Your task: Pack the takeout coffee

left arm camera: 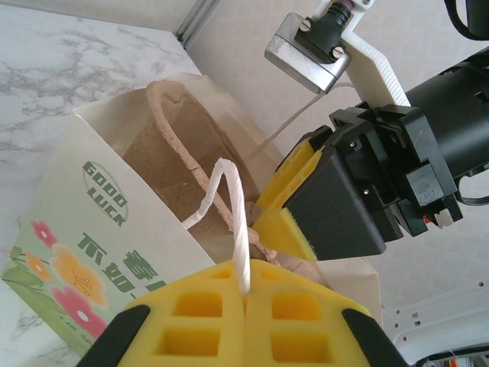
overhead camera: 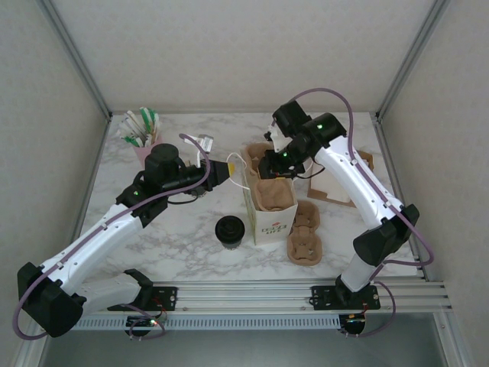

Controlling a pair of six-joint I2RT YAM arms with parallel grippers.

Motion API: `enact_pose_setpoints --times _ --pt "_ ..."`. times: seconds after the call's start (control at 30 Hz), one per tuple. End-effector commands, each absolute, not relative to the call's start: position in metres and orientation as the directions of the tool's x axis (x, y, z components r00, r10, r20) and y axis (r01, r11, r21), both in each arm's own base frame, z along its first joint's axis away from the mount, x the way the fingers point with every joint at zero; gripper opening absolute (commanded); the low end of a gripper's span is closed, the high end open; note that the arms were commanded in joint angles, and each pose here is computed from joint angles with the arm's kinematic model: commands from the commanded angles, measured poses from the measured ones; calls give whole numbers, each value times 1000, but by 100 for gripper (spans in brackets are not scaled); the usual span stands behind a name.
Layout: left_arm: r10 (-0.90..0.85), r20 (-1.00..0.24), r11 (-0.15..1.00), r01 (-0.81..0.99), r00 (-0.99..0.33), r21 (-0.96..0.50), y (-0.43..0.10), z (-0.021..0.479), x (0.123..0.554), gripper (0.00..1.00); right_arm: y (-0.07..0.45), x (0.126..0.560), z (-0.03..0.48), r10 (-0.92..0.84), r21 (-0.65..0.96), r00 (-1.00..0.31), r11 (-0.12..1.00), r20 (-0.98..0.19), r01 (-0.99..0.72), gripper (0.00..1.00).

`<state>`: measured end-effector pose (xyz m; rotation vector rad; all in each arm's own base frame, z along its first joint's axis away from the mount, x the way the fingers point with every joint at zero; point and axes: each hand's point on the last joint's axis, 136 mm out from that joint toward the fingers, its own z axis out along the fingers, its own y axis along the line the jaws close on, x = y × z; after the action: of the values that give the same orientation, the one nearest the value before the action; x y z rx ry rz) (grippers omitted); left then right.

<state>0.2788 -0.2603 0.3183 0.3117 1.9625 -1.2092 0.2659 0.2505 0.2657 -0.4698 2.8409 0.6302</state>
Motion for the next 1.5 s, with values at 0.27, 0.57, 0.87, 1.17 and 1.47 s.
enact_pose_setpoints --times 0.27,0.57,0.87,1.17,1.47 --pt "-208 -736 519 565 -645 -642 -258 322 278 0 247 259 259 -275 361 -931 865 -240 -349 33" --pt "-208 -735 517 565 -646 -643 -259 323 278 0 243 256 244 -299 306 -933 885 -202 -350 34" --pt "-210 -735 519 564 -644 -642 -258 323 279 0 244 258 232 -312 185 -934 921 -172 -342 34" --pt "-218 -740 527 562 -636 -638 -256 324 278 0 254 256 215 -338 56 -931 936 -137 -348 34" --pt "-222 -745 546 553 -629 -629 -251 324 277 0 260 261 194 -299 29 -945 952 -131 -305 34"
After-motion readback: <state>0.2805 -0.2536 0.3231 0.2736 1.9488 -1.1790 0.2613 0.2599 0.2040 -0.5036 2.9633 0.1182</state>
